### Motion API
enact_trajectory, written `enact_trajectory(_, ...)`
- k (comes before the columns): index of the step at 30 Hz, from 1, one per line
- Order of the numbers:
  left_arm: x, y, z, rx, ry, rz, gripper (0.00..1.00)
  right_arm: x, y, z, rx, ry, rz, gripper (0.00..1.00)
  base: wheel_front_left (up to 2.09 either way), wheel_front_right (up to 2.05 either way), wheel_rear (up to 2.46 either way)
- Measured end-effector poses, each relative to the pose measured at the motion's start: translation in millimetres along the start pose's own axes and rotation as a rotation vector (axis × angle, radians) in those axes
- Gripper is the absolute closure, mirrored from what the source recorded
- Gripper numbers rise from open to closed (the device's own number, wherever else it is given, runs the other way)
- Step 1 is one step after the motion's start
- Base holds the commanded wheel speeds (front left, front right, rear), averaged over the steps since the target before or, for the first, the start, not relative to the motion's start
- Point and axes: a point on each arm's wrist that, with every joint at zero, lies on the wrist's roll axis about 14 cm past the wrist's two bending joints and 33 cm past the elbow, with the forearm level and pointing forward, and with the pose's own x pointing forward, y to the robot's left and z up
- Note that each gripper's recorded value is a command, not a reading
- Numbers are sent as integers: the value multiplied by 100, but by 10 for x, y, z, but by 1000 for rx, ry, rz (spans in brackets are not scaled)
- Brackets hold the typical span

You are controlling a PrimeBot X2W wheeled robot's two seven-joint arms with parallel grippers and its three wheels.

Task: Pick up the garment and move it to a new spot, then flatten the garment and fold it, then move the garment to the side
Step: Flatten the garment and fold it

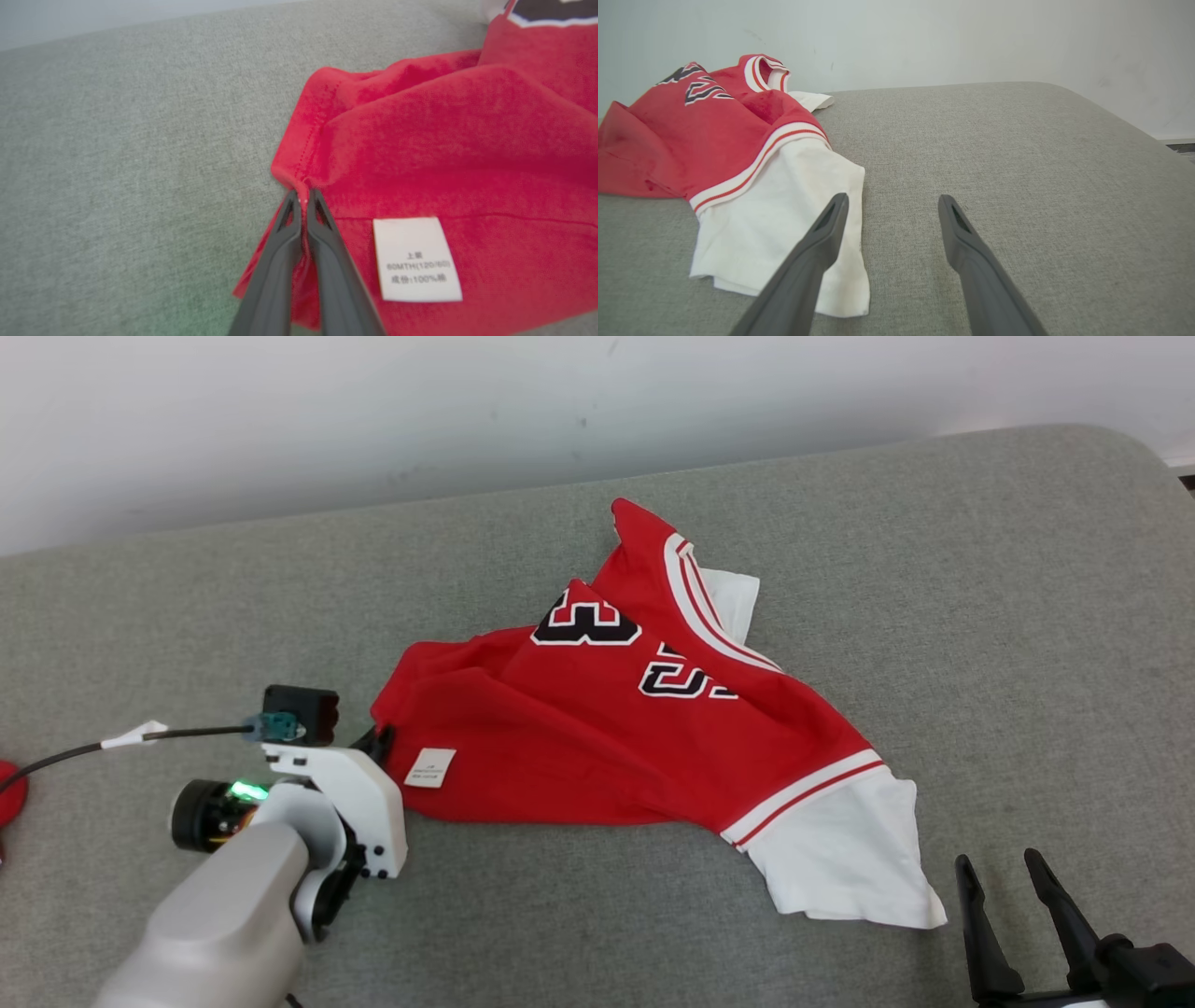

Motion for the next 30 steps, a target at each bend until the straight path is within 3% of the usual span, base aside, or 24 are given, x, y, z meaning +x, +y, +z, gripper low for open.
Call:
enact_trajectory(4, -14, -24, 41, -3, -21, -7, 100, -1, 6, 0, 0, 0, 2, 0, 0, 0, 0)
enact_trajectory(20, -561, -371, 483, -92, -268, -99, 100, -137, 60, 26, -1, -14, 23, 0, 0, 0, 0)
enact_trajectory(25, -865, -322, 370, -164, -279, -63, 100, -148, 123, 32, -2, -17, 43, 0, 0, 0, 0)
enact_trajectory(30, -1144, -377, -13, -257, -205, -41, 100, -184, 154, 14, -3, -13, 55, 0, 0, 0, 0)
